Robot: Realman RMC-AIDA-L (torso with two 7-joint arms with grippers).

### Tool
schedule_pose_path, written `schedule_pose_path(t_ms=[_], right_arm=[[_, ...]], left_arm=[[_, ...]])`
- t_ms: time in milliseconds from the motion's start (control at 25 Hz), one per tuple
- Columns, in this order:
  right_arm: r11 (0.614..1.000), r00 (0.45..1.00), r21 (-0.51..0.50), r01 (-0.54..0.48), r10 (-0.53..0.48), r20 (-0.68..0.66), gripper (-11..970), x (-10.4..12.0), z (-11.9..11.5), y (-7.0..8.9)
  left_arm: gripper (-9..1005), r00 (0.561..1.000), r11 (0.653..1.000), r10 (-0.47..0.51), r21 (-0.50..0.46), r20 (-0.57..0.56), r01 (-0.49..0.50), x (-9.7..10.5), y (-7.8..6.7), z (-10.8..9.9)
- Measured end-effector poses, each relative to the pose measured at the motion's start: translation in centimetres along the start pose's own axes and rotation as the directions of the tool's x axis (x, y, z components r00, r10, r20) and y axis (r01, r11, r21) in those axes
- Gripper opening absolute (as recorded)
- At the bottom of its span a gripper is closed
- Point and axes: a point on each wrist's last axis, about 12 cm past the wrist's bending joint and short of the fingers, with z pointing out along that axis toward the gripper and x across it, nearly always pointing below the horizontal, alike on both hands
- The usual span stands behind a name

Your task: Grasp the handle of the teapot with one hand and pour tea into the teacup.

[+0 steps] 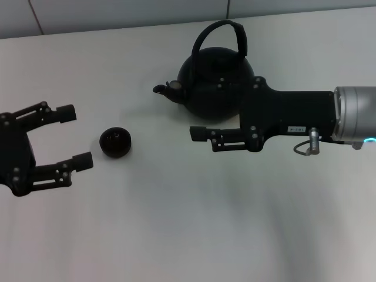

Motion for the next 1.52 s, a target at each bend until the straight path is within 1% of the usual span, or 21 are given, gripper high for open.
schedule_pose_path(t_ms=[280, 520, 760, 1520], right_arm=[[1.000, 1.000, -0.001, -0.020, 0.020, -0.005, 750, 0.5, 0.1, 0.2], [0.999, 0.999, -0.003, -0.043, 0.043, -0.008, 750, 0.9, 0.3, 0.2], [0.999, 0.999, 0.007, -0.048, 0.048, -0.023, 751, 1.2, 0.7, 0.1], [0.998, 0.998, 0.015, -0.063, 0.064, -0.029, 750, 1.4, 1.6, -0.4]], left_arm=[[860, 1.000, 1.000, -0.023, -0.015, -0.005, 0.023, 0.7, -0.5, -0.4], [860, 0.999, 0.999, -0.042, -0.021, 0.005, 0.042, 1.4, -0.6, -0.1], [861, 0.998, 0.998, -0.057, -0.022, -0.014, 0.056, 2.1, -0.6, 0.2], [860, 0.998, 0.998, -0.067, -0.022, -0.015, 0.067, 2.3, -0.8, 0.1]])
